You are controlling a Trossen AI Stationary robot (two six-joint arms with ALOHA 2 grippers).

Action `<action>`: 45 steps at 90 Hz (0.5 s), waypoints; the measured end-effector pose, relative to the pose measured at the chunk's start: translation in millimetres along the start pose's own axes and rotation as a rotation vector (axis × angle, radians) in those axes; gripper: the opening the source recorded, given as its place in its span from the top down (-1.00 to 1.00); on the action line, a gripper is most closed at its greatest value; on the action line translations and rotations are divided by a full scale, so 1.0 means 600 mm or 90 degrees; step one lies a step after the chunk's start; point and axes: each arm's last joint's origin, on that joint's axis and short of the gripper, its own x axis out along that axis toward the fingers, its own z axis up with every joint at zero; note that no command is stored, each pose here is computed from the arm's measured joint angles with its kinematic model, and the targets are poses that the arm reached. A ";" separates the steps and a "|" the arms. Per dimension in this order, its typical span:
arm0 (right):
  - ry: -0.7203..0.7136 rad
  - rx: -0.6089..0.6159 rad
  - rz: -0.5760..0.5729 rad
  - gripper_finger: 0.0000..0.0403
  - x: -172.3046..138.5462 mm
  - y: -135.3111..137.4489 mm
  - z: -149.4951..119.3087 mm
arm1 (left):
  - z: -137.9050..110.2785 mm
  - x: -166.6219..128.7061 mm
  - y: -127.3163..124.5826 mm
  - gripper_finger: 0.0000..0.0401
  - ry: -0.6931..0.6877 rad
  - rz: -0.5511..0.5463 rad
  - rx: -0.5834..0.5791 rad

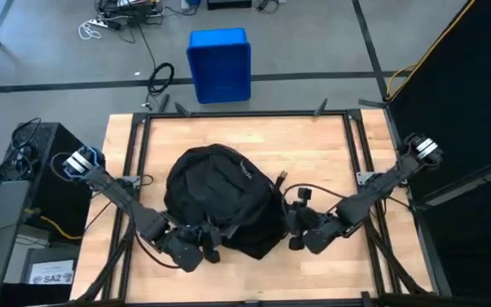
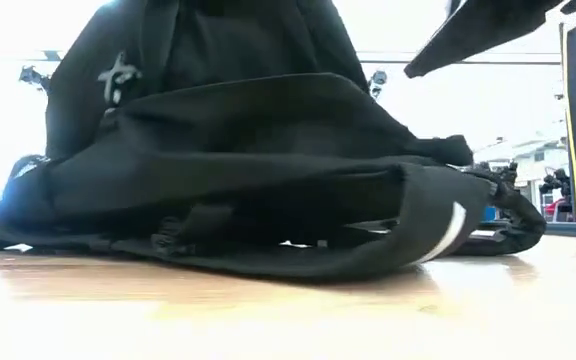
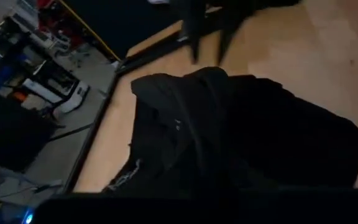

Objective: Unpack backpack
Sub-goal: Open the backpack

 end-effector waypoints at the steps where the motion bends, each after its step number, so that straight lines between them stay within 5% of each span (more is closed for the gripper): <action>1: 0.000 0.001 -0.005 0.42 0.001 -0.001 0.000 | 0.000 0.001 -0.001 1.00 0.000 -0.001 0.001; 45: 0.105 -0.028 -0.153 -0.12 0.117 -0.065 -0.015 | 0.003 0.005 -0.012 1.00 -0.014 -0.014 0.001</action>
